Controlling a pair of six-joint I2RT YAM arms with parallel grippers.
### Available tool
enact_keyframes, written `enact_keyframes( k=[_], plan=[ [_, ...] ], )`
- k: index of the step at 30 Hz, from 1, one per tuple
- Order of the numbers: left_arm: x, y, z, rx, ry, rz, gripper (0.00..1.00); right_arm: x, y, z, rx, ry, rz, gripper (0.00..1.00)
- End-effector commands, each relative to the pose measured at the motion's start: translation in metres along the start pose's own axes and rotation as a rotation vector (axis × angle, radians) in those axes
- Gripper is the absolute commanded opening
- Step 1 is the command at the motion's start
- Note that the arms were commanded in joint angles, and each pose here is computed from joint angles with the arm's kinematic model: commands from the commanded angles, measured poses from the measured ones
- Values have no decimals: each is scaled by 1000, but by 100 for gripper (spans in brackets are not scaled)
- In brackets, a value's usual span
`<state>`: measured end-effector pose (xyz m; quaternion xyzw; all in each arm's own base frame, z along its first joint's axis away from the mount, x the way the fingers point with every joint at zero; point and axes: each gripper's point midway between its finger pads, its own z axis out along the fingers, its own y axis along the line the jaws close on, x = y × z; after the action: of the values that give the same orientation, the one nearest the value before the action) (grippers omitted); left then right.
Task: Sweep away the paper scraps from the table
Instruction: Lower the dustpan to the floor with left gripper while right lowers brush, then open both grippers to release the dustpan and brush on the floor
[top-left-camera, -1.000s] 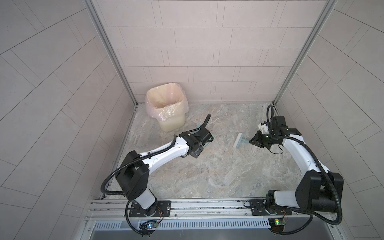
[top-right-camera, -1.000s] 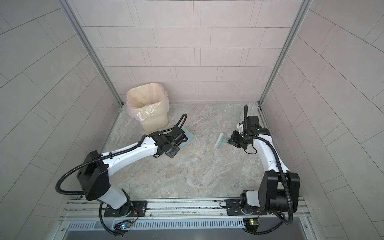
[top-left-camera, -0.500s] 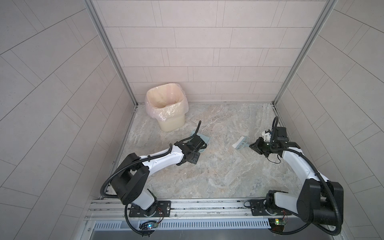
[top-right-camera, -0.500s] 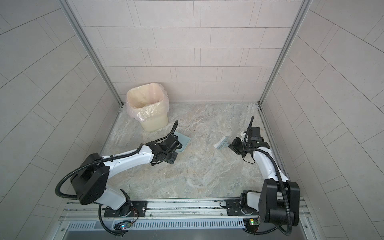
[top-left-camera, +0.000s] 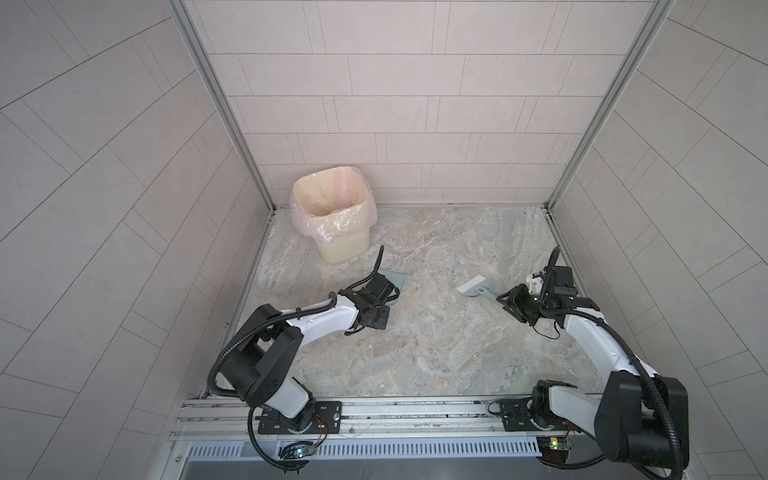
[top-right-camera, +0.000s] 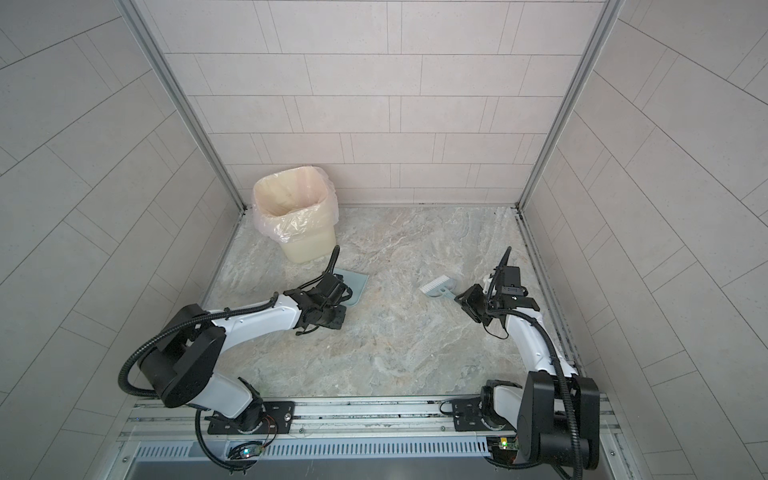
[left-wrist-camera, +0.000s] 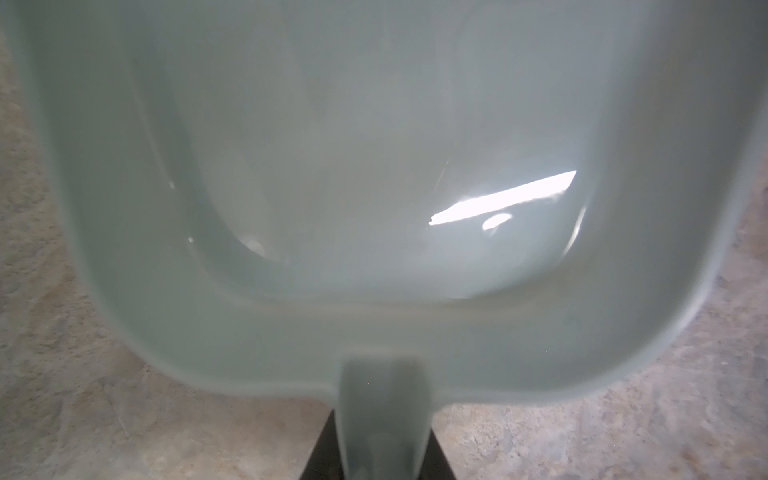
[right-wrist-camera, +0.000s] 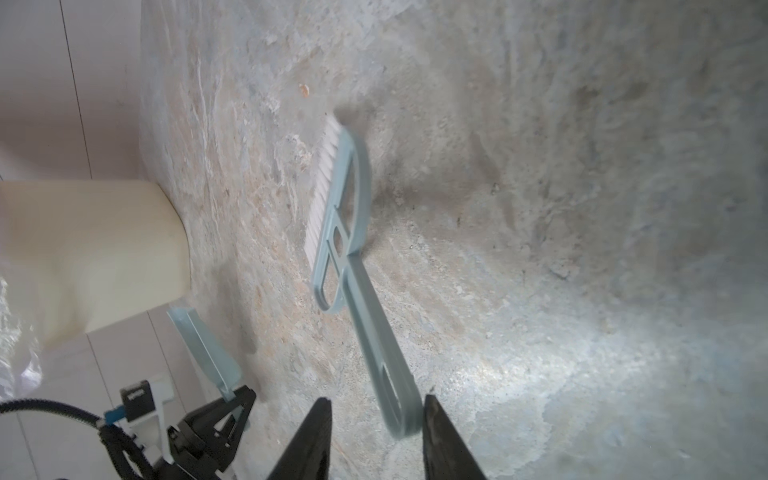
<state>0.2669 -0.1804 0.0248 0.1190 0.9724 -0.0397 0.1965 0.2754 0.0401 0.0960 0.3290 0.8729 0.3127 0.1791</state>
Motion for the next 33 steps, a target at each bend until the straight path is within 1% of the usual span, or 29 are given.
enact_keyframes(
  k=[1,4,7,8,13,15,17,19,21,23,24,26,29,31,33],
  plan=[
    [-3,0,3,10,-17,-45,0,2,-6,-5,29,-12,15,54],
    [2,1,8,14,1,-54,0,6,-10,-7,57,-4,14,72],
    [5,2,12,14,17,-66,0,8,-13,-11,84,2,0,79],
    [5,3,14,13,21,-68,0,8,-14,-13,94,3,-7,85],
    [10,5,21,6,48,-75,1,8,-11,-19,112,8,-58,94],
    [11,5,22,5,51,-76,8,8,-9,-21,120,9,-79,95],
    [12,6,21,4,51,-78,22,7,-6,-23,123,8,-109,99],
    [11,7,19,1,48,-77,37,6,-2,-25,127,6,-146,99],
    [11,7,16,3,44,-74,46,5,2,-26,135,5,-183,99],
    [11,7,11,5,36,-74,62,4,8,-26,146,2,-231,99],
    [11,8,9,4,33,-73,66,4,10,-26,161,3,-256,99],
    [9,10,0,1,8,-70,69,2,19,-26,175,-7,-313,99],
    [-1,21,-24,-32,-69,-70,75,-6,34,-24,198,-43,-408,99],
    [-8,32,-41,-74,-128,-66,83,-11,46,-20,201,-67,-478,99],
    [-15,41,-56,-115,-177,-52,87,-17,58,-16,198,-92,-540,99]
  ],
)
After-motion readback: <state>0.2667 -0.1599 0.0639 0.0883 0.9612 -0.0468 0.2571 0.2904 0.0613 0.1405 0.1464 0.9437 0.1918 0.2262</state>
